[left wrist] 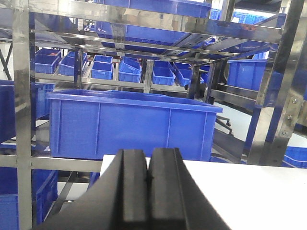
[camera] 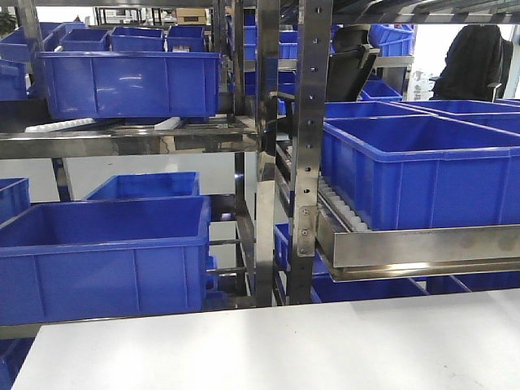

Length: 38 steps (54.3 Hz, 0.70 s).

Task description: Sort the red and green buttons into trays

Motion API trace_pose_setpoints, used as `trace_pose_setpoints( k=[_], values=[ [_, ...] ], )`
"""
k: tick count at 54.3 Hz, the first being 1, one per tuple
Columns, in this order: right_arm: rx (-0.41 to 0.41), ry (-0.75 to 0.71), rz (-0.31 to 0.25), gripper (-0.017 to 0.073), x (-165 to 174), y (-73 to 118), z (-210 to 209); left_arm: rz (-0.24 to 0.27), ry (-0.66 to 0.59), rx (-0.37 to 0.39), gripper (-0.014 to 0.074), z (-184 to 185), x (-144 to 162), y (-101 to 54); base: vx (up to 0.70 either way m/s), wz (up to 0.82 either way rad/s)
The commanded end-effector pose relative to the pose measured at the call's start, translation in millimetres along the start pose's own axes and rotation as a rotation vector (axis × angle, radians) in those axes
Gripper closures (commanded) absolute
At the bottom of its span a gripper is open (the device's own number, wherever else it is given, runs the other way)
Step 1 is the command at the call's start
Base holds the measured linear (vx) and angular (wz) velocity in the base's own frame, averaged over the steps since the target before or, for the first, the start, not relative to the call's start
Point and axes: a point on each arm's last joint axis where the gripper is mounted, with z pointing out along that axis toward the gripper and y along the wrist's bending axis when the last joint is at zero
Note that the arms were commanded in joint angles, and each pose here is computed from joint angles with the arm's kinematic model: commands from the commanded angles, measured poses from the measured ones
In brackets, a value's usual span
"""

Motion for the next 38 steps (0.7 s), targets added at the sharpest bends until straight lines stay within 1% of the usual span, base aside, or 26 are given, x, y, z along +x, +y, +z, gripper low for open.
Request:
trace_pose_setpoints(
  k=[1, 38],
  values=[
    [-0.006, -0.082, -0.019, 0.0569, -5.6, 0.8, -0.3, -0.011, -0.080, 0.018, 0.0596, -0.4, -6.2, -1.2, 0.00, 0.00],
    [-0.006, -0.082, -0.019, 0.0569, -5.6, 0.8, -0.3, -0.011, -0.080, 0.018, 0.0596, -0.4, -6.2, -1.2, 0.00, 0.00]
  ],
)
